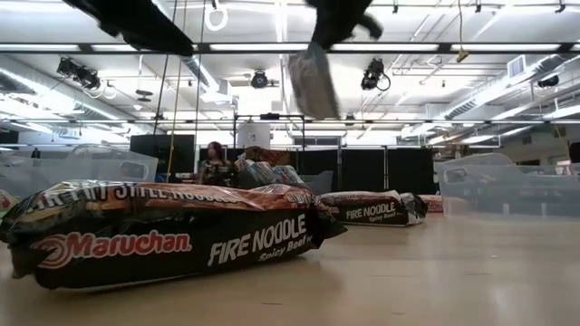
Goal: Sort Maruchan noodles
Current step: Put the blue noodle pack into the black bin
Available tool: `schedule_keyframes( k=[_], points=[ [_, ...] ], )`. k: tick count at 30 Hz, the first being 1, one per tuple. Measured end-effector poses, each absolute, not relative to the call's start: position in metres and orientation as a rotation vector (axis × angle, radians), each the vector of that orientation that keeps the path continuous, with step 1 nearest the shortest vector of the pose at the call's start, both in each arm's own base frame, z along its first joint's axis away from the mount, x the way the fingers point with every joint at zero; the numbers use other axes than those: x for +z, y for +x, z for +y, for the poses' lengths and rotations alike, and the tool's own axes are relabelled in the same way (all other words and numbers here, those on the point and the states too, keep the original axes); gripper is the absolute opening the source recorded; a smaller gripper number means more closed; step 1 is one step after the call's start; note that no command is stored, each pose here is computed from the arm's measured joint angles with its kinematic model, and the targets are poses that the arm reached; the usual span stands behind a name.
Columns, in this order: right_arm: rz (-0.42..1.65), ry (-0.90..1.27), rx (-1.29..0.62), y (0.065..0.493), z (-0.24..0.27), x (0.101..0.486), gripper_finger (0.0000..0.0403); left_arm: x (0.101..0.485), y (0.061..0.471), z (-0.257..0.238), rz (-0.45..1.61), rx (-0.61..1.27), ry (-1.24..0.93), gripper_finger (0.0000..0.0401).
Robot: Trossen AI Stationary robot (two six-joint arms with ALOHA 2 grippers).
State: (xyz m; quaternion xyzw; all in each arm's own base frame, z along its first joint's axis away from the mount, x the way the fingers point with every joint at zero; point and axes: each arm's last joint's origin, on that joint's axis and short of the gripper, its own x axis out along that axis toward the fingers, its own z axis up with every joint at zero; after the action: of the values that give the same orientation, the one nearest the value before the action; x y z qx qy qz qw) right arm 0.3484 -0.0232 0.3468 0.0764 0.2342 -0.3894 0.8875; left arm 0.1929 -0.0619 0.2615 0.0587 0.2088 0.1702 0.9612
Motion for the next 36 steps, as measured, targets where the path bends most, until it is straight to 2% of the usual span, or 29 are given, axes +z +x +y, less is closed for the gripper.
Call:
schedule_keyframes(
  k=[6,15,21,28,36],
  points=[
    [0.463,0.253,-0.883,0.354,-0.109,0.331,0.0002,0.262,0.201,-0.021,0.447,0.501,0.083,0.0181],
    [0.497,0.344,-0.924,0.361,-0.177,0.276,0.0002,0.27,0.213,0.055,0.347,0.508,-0.078,0.0181],
    [0.498,0.359,-0.939,0.362,-0.191,0.266,0.0002,0.253,0.228,0.084,0.354,0.531,-0.166,0.0181],
    [0.397,0.347,-0.926,0.357,-0.189,0.29,0.0002,0.25,0.253,0.1,0.359,0.567,-0.204,0.0181],
    [0.45,0.38,-0.939,0.358,-0.183,0.277,0.0002,0.233,0.273,0.132,0.341,0.683,-0.314,0.0181]
  ],
)
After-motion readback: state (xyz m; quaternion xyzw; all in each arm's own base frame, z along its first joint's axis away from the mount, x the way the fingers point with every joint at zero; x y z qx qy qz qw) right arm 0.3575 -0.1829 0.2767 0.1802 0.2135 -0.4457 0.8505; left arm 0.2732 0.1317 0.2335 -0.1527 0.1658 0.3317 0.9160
